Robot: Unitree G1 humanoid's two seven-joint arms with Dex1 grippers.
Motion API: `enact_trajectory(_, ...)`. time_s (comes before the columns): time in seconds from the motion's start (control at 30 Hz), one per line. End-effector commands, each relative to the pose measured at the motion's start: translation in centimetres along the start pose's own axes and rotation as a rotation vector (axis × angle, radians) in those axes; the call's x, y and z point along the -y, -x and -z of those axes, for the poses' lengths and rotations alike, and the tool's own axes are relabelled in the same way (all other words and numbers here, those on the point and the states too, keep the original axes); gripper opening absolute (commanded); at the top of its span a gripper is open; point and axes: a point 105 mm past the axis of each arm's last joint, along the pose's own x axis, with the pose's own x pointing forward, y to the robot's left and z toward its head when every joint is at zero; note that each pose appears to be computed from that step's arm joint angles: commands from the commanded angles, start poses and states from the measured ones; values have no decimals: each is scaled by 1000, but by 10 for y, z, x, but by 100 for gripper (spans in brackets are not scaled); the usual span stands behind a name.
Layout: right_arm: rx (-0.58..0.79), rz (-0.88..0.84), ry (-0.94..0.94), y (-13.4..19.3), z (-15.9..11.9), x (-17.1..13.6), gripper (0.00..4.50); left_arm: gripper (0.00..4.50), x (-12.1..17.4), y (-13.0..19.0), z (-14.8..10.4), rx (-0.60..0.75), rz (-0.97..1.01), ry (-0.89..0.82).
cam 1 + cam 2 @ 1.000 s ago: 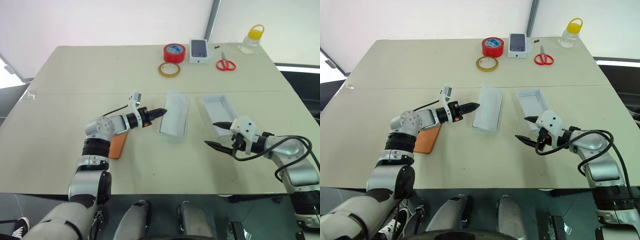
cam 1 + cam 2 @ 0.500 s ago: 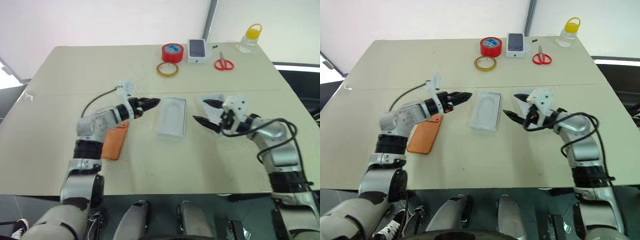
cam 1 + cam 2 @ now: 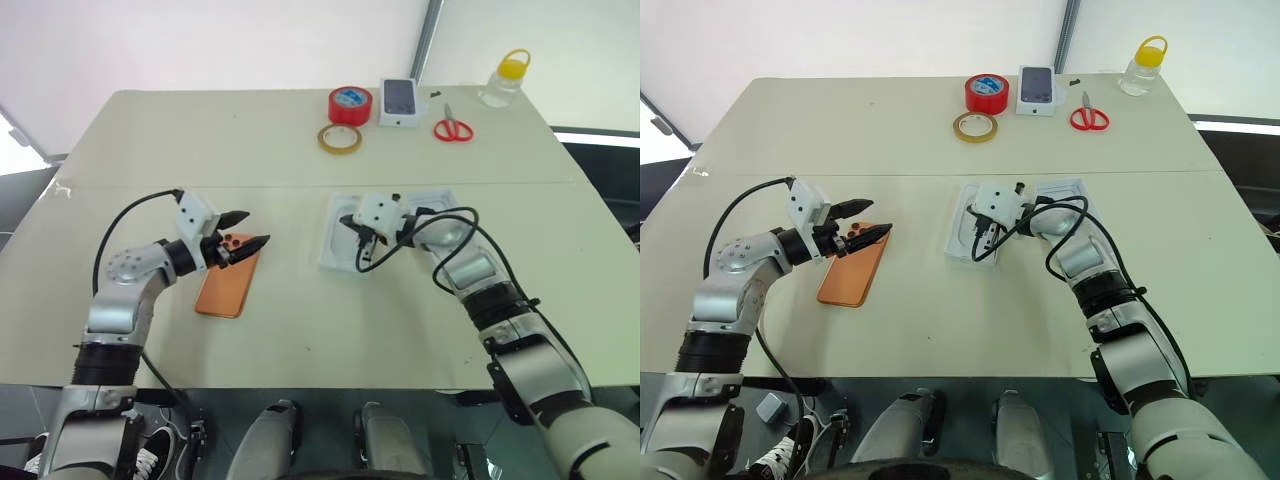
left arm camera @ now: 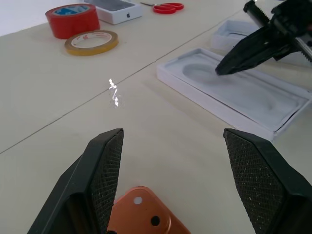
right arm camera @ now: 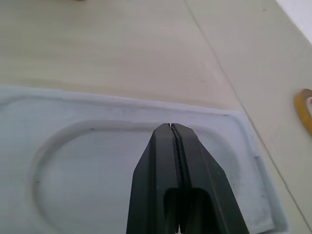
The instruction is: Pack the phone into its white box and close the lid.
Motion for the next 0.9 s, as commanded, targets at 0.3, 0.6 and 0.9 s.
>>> enact_trajectory(0.3, -120, -253, 202, 23, 21, -34, 3, 346, 0, 3, -21, 71, -64, -23)
enact_trajectory(0.6, 159, -157, -51, 17, -31, -27, 3, 346, -2, -2, -23, 75, -69, -35)
enact_trajectory(0.9, 247, -36, -230, 32, -48, 1, 273, 346, -4, -6, -29, 91, -63, -32)
